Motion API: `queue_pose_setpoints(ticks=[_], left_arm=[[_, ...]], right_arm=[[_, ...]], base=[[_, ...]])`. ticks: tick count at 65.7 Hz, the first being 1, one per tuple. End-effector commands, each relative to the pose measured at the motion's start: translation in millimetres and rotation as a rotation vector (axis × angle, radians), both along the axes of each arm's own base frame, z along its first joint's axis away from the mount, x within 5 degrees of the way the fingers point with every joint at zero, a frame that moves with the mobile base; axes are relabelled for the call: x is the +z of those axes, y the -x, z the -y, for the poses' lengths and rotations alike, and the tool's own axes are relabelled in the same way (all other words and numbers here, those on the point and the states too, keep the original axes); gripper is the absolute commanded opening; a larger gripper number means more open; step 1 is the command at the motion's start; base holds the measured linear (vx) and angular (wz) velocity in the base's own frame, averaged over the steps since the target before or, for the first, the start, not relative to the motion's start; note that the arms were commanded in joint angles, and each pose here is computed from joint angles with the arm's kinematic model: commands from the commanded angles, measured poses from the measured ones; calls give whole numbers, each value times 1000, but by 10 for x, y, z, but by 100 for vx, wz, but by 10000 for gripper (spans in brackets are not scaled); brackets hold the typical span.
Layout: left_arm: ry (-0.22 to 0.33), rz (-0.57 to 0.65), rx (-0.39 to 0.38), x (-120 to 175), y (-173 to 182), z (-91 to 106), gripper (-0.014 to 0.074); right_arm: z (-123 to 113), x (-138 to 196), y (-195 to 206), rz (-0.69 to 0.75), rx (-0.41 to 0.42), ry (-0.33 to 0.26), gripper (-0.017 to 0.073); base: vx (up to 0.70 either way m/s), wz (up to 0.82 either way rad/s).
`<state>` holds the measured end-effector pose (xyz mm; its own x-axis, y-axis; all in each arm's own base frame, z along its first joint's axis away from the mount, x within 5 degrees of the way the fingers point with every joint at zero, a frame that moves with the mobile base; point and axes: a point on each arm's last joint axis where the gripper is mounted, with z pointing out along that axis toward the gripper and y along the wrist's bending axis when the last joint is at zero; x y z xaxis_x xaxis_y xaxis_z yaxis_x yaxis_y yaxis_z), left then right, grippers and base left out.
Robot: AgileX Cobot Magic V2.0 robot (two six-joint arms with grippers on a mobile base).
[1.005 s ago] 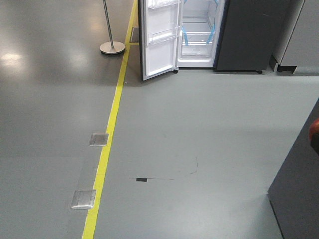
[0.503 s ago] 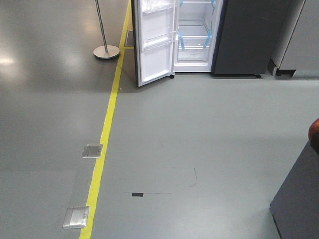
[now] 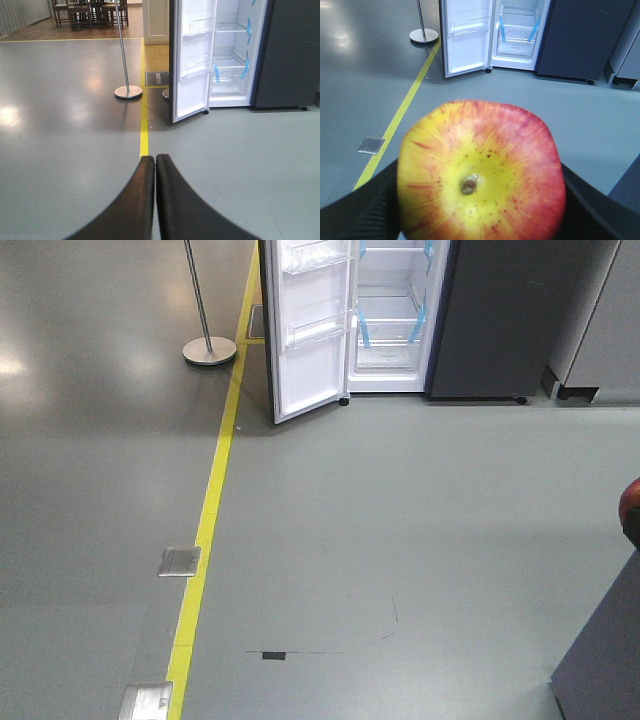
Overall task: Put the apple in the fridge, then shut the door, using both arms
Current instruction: 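Continue driving up to the open refrigerator door with the apple held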
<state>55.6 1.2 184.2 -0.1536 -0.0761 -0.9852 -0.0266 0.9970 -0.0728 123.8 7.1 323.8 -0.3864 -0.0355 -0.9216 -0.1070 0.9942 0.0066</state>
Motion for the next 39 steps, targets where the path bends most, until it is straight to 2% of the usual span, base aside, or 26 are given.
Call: queue_pose_setpoints(ticks=[1,39], left_arm=[[11,69,-10,11,-4,8,-6],[11,69,-10,11,-4,8,-6]], right_arm=[[22,165,-18,113,-25,3,188],[22,165,-18,113,-25,3,188]], base=[[15,2],[16,-1]])
